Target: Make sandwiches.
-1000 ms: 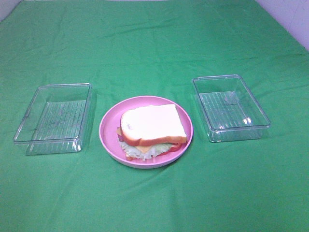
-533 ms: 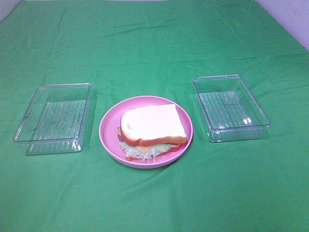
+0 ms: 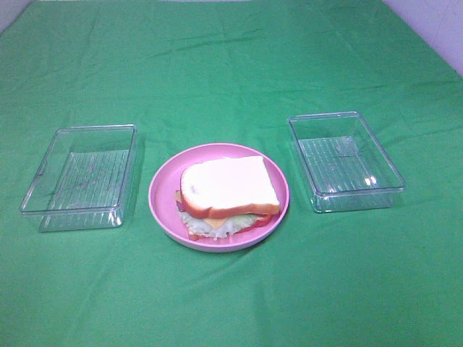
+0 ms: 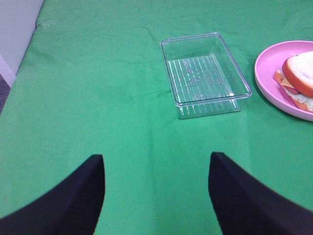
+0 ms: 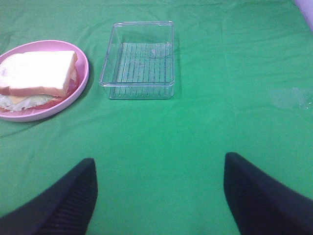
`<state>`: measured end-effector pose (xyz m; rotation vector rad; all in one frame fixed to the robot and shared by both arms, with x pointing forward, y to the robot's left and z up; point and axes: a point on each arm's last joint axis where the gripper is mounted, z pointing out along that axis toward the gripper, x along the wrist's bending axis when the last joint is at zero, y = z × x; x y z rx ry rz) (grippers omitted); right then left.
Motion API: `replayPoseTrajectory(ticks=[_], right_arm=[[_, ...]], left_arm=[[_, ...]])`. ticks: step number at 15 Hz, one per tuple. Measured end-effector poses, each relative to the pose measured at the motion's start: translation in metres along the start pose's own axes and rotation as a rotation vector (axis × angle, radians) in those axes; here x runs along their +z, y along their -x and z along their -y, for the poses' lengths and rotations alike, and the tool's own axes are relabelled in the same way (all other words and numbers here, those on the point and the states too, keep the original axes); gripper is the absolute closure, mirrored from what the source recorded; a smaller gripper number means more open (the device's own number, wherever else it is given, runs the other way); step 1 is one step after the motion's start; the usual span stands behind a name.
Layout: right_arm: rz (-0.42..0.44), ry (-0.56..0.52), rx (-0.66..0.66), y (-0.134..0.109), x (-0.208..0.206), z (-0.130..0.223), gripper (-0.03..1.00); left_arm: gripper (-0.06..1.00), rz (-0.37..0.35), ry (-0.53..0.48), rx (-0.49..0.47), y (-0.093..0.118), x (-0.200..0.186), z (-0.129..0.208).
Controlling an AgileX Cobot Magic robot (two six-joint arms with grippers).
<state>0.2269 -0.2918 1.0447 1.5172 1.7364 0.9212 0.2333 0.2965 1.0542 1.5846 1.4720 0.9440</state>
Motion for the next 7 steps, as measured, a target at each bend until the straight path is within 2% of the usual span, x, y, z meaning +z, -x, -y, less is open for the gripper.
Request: replayPoseTrajectory(ticks=[7], right_arm=[[0.0,0.0,0.0,0.0,0.0,0.0,0.28]], left_arm=[[0.35,0.0,0.0,0.0,0.0,0.0,0.0]])
